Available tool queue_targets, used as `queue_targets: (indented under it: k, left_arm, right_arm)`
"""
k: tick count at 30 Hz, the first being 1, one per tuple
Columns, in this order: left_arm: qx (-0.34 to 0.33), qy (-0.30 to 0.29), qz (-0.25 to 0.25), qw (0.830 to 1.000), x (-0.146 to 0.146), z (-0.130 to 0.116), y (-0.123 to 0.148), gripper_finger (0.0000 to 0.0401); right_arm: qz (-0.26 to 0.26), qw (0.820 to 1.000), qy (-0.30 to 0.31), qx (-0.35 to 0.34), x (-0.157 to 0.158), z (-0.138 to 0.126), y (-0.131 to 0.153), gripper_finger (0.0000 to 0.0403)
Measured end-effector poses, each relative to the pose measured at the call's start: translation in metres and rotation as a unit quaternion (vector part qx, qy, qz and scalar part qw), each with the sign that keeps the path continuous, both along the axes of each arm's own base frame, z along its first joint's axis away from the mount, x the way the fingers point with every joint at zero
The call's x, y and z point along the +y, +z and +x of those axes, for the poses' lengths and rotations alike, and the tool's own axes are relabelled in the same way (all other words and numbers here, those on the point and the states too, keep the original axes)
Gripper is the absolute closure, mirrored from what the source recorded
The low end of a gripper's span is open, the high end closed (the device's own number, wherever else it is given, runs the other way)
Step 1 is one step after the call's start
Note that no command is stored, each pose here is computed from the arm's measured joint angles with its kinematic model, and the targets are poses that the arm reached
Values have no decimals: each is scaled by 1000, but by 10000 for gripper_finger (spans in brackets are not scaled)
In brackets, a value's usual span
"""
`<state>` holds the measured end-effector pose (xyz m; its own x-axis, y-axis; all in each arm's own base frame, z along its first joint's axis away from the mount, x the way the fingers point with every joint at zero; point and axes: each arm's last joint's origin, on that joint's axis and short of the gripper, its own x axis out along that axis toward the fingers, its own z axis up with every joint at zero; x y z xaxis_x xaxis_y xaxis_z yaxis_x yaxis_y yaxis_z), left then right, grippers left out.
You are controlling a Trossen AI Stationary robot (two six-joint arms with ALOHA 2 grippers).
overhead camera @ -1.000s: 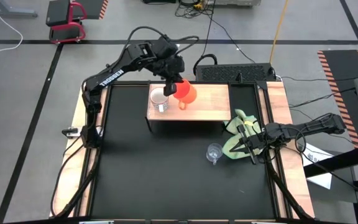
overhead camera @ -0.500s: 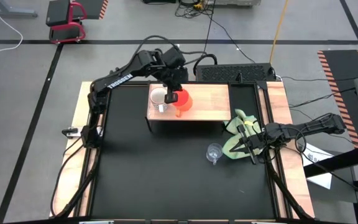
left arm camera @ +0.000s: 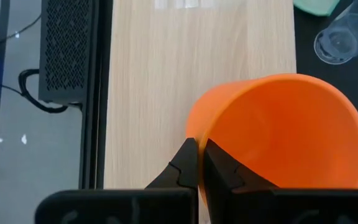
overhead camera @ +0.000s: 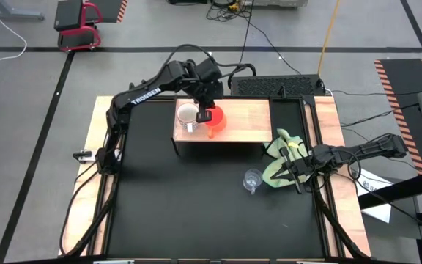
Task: Stack small to large cups/mugs on shelf
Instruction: Put the orange cup on the shelf
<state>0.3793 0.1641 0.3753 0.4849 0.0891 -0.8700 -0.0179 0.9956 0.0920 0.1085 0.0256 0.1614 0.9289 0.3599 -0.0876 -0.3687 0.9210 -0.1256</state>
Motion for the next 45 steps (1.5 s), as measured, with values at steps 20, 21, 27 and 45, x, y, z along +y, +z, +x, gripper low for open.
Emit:
queue_targets:
  k: [20,21,27,45]
  left_arm:
    - [28,0,-23,999,-5,-4,-3,397]
    - [31,-2,-24,999,-5,-3,-5,397]
    - [39,-8,-27,999,-7,3,-12,397]
    - [40,-8,0,999,-4,6,-14,392]
  right_arm:
    - [0,1000,0,0,0,0,0,403]
    - [0,1000,0,0,0,0,0,403]
    - [0,1000,0,0,0,0,0,403]
    - [0,1000,0,0,0,0,0,403]
